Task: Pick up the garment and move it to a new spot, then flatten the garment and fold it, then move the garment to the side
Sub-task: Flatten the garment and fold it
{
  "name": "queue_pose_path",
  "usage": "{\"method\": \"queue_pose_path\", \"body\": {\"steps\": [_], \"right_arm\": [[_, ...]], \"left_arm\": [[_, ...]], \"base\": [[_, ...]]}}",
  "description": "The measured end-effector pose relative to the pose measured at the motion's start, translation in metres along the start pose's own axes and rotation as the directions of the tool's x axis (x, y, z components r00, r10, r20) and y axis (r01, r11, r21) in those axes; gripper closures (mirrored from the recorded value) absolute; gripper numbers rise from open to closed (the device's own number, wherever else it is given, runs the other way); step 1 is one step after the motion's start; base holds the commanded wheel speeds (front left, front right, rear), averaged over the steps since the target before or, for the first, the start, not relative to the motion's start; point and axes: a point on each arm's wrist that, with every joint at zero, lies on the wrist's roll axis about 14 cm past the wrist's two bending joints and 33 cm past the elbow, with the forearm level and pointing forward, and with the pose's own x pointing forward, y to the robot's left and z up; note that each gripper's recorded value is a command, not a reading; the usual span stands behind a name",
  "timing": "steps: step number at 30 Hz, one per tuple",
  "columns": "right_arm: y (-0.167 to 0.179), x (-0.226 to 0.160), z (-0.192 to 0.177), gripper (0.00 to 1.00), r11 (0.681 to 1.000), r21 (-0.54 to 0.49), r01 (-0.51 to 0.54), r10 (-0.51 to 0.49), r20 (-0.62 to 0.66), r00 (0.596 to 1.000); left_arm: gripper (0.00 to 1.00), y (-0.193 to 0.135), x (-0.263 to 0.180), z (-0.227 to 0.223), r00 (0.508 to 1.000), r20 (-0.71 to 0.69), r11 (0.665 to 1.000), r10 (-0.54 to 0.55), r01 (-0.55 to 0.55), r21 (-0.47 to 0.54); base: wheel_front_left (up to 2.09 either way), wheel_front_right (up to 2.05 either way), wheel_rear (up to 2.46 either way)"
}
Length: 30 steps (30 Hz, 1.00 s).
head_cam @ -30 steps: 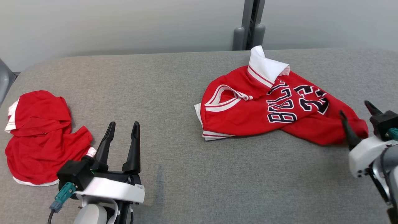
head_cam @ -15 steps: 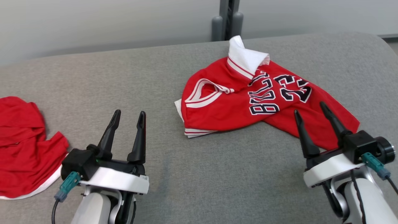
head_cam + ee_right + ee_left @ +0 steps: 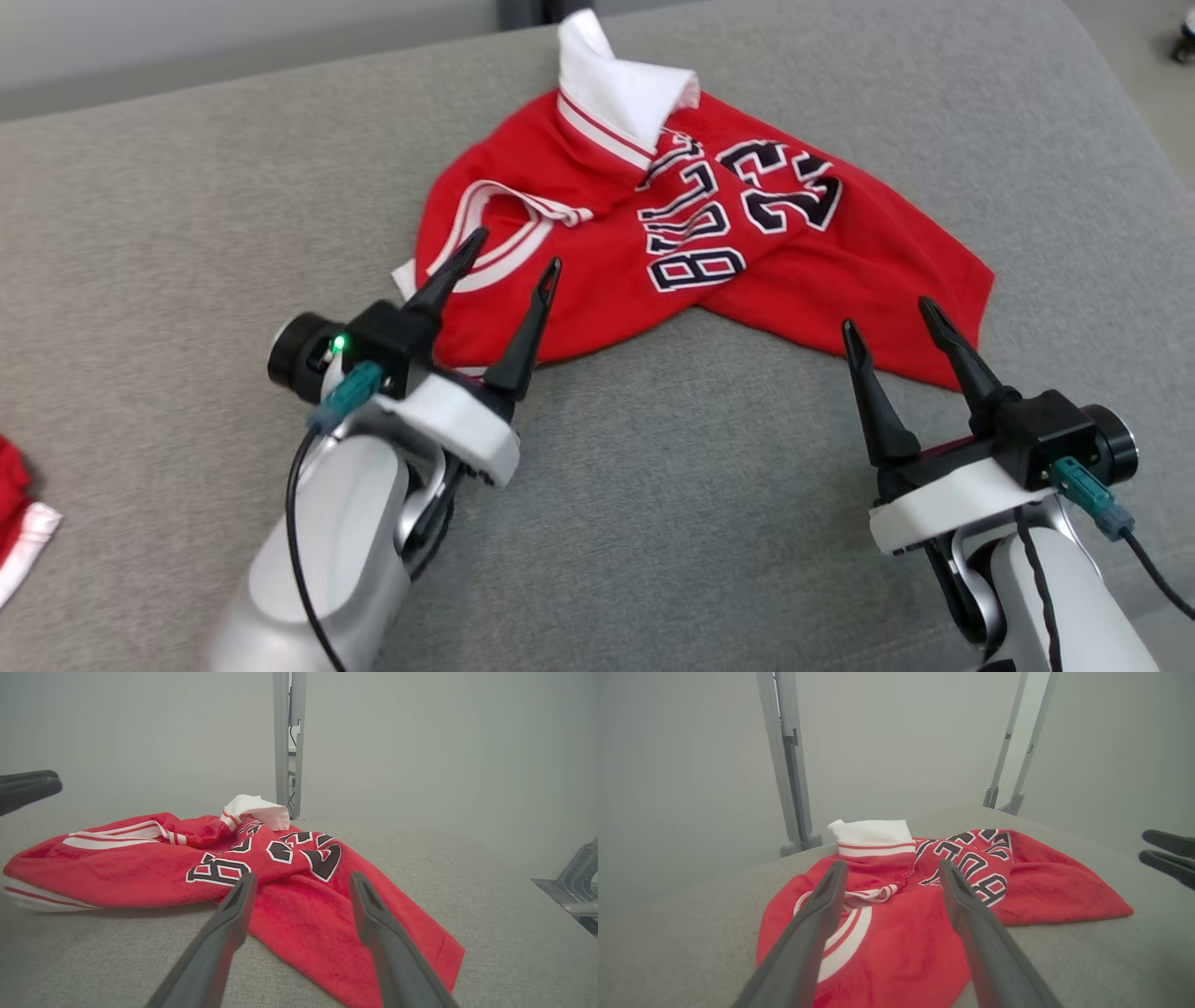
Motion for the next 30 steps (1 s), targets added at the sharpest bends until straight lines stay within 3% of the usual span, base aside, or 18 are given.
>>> {"method": "queue_pose_path", "body": {"steps": [5, 12, 21, 25, 26, 27, 28, 30], "right_arm": [[-0.017, -0.001, -0.01, 0.0, 0.999, 0.001, 0.051, -0.051, -0.027, 0.998], [-0.035, -0.008, -0.027, 0.0, 0.994, 0.003, 0.109, -0.108, -0.075, 0.991], [-0.042, -0.007, -0.036, 0.0, 0.991, 0.013, 0.131, -0.13, -0.097, 0.987], [-0.043, -0.008, -0.037, 0.0, 0.991, 0.017, 0.135, -0.133, -0.1, 0.986], [-0.043, -0.008, -0.037, 0.0, 0.991, 0.017, 0.136, -0.133, -0.1, 0.986], [-0.044, -0.008, -0.036, 0.0, 0.99, 0.018, 0.137, -0.135, -0.099, 0.986], [-0.044, -0.008, -0.036, 0.0, 0.99, 0.019, 0.139, -0.136, -0.098, 0.986], [-0.045, -0.008, -0.035, 0.0, 0.99, 0.019, 0.14, -0.138, -0.097, 0.986]], "left_arm": [[0.0, -0.008, 0.04, -0.034, 0.987, -0.133, 0.992, -0.095, 0.105, 0.074], [0.0, -0.006, 0.072, -0.062, 0.958, -0.254, 0.964, -0.134, 0.185, 0.19], [0.0, -0.001, 0.088, -0.089, 0.912, -0.383, 0.909, -0.15, 0.279, 0.309], [0.0, 0.0, 0.091, -0.093, 0.909, -0.391, 0.913, -0.145, 0.275, 0.302], [0.14, 0.0, 0.093, -0.092, 0.909, -0.391, 0.917, -0.142, 0.27, 0.293], [0.47, 0.0, 0.094, -0.092, 0.911, -0.388, 0.921, -0.143, 0.266, 0.285], [1.0, -0.001, 0.094, -0.093, 0.911, -0.388, 0.929, -0.141, 0.257, 0.267], [1.0, -0.003, 0.096, -0.09, 0.918, -0.37, 0.95, -0.142, 0.231, 0.211]], "base": [[0.0, 0.0, 0.0], [0.0, 0.0, 0.0], [0.0, 0.0, 0.0], [0.0, 0.0, 0.0], [0.0, 0.0, 0.0], [0.0, 0.0, 0.0], [0.0, 0.0, 0.0], [0.0, 0.0, 0.0]]}}
